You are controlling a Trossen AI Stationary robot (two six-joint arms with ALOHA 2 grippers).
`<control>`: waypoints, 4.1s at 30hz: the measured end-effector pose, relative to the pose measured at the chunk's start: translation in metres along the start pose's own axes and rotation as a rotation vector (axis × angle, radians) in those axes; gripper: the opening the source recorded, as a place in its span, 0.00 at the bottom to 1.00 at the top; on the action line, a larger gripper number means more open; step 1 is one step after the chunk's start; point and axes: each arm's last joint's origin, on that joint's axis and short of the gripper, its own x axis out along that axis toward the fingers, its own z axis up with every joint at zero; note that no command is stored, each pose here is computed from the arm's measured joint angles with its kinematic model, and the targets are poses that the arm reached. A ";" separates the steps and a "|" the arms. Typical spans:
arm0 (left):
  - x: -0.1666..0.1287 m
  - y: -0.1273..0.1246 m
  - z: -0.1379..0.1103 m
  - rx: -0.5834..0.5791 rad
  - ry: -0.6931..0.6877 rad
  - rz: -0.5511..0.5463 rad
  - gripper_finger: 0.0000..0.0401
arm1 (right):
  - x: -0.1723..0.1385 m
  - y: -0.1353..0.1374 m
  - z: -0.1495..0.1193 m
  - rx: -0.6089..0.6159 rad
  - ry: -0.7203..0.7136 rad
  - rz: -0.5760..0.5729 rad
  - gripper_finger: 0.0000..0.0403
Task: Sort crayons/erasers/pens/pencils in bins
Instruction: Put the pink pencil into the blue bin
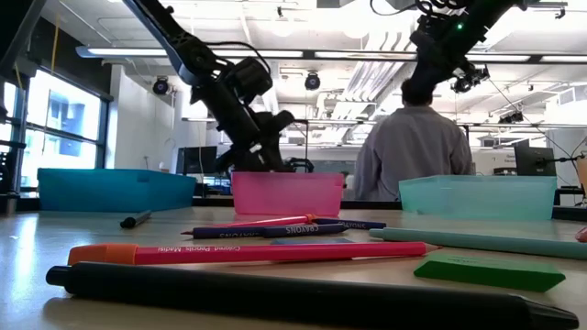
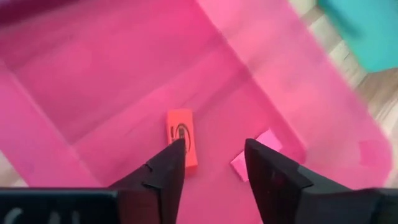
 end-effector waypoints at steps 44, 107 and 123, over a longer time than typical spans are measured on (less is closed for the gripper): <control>-0.127 0.001 0.027 0.099 -0.196 0.045 0.42 | -0.018 0.036 -0.111 -0.640 0.785 0.609 0.30; -0.126 -0.008 0.023 0.181 -0.181 0.028 0.42 | 0.014 0.131 -0.190 -1.190 0.867 0.941 0.29; -0.126 -0.008 0.023 0.183 -0.181 0.027 0.42 | 0.022 0.149 -0.212 -1.260 0.946 0.882 0.29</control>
